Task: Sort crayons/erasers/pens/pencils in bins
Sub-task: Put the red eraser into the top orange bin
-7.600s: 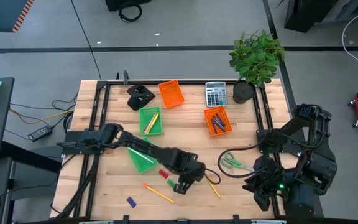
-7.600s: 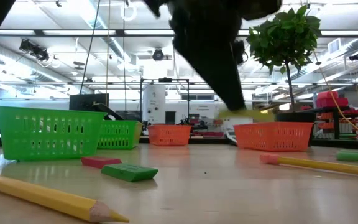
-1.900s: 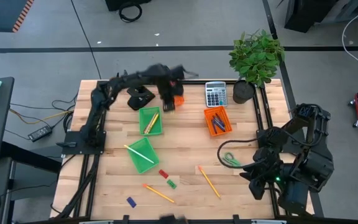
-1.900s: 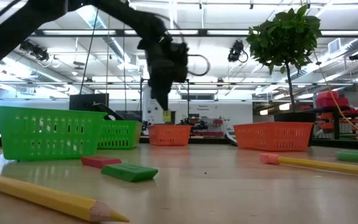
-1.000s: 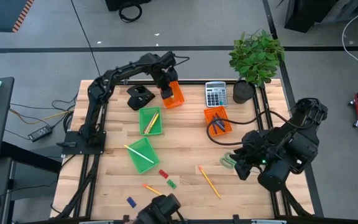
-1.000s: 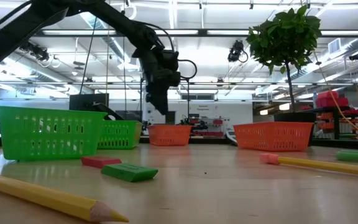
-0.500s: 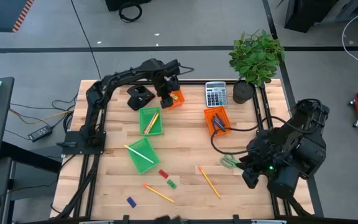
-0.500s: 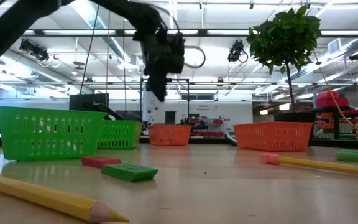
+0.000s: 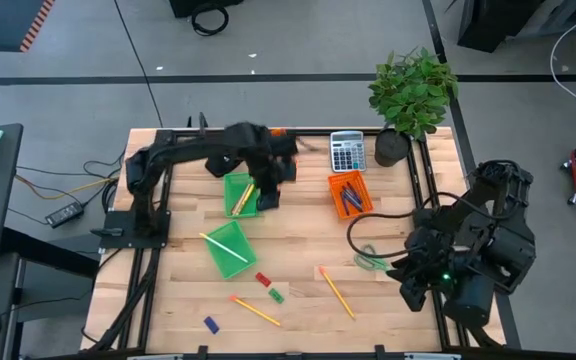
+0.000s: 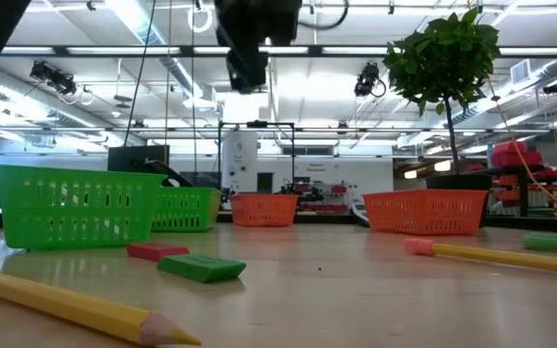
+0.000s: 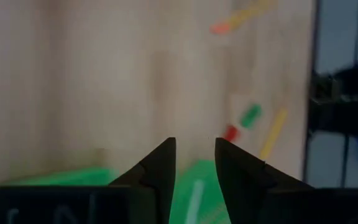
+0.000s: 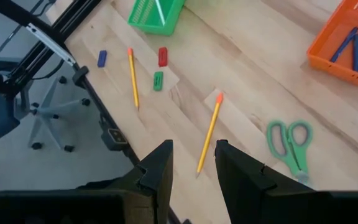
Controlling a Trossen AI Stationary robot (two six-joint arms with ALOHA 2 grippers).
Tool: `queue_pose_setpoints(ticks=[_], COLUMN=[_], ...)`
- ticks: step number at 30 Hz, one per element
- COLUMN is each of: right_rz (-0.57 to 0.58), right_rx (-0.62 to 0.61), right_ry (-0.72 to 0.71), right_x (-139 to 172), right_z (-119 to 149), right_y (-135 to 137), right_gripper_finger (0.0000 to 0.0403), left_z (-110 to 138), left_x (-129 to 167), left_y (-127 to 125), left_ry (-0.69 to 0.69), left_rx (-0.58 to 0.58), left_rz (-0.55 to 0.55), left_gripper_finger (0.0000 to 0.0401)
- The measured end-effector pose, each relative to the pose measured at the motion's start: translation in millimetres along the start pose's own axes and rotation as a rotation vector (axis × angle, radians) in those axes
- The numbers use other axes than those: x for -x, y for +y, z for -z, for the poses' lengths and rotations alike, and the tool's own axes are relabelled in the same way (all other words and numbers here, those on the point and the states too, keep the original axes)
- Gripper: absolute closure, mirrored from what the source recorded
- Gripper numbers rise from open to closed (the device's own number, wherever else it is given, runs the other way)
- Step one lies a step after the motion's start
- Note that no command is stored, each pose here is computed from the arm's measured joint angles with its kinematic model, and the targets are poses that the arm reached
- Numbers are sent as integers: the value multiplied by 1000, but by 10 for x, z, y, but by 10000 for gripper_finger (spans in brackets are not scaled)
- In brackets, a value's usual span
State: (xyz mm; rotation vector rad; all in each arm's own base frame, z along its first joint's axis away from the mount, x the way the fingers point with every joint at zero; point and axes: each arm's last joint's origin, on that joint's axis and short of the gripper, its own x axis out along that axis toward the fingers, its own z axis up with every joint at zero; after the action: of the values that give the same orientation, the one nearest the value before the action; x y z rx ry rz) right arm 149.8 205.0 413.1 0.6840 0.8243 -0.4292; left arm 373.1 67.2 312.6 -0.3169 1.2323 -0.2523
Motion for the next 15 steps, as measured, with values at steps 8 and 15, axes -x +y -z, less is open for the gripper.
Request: queue_pose_setpoints(ticks=[8, 15], right_rz=[-62, -112], right_rx=[-10, 6], right_ry=[-9, -24], right_x=[100, 161], right_z=[145, 223], right_y=[11, 25], right_gripper_finger=[276, 276], left_z=[90, 193], left_x=[-429, -791], left_y=[-990, -1464], left_ry=[132, 96], left_rx=[-235, -367], left_rz=[-41, -151], left_gripper_finger=[297, 300])
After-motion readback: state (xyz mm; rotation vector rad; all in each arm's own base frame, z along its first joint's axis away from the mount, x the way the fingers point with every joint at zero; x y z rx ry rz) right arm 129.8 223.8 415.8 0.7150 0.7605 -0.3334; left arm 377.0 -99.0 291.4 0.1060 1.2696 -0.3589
